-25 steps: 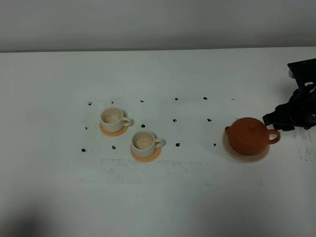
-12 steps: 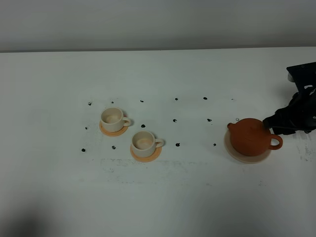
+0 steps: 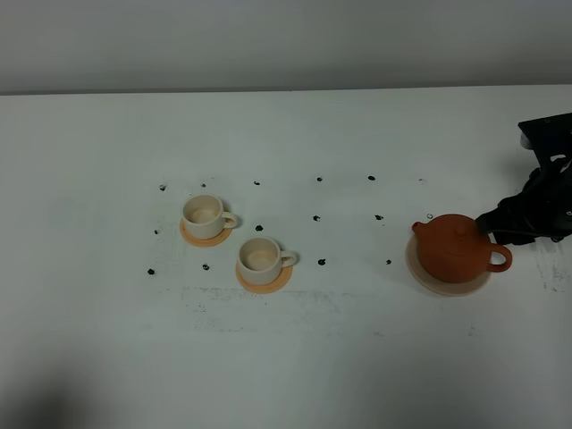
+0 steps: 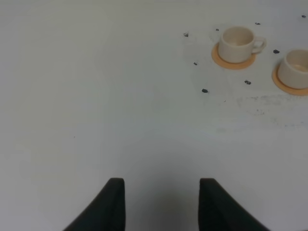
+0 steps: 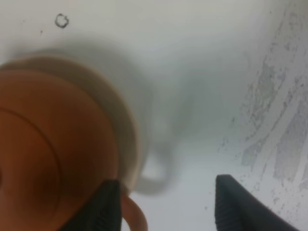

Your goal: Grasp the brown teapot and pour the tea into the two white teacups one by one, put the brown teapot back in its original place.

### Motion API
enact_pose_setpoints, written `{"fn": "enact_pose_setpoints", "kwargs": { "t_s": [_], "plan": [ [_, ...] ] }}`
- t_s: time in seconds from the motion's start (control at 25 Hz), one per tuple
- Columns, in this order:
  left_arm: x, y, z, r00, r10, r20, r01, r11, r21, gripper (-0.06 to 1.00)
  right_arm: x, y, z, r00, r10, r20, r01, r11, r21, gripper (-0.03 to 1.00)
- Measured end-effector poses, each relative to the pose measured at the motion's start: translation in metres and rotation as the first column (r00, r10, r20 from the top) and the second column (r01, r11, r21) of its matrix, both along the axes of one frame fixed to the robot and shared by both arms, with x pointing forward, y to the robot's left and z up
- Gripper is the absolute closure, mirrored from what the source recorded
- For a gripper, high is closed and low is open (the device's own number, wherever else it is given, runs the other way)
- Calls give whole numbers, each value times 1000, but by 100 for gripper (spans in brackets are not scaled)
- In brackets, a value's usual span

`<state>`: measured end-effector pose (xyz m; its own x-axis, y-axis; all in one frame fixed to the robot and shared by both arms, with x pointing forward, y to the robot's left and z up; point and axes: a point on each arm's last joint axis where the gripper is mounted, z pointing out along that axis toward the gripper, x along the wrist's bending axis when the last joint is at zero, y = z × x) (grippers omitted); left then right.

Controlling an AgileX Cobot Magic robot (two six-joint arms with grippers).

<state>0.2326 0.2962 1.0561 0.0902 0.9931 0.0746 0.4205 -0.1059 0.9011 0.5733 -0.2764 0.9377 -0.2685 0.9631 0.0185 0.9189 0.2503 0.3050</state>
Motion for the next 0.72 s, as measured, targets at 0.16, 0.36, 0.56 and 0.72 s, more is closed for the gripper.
{"fn": "enact_pose_setpoints", "kwargs": {
  "t_s": [0.16,0.36,0.56,0.72],
  "plan": [
    [0,0,0,1000,0,0,0,1000,0,58,0,-1,2,1000,8,8,-8,1000,-11,54],
    [0,0,0,1000,0,0,0,1000,1,58,0,-6,14,999,26,41,-24,999,-43,54],
    [0,0,0,1000,0,0,0,1000,1,58,-2,-13,15,997,74,25,-70,991,-112,54],
    [0,0,0,1000,0,0,0,1000,1,58,-2,-15,15,992,126,27,-121,980,-158,54]
  ]
}}
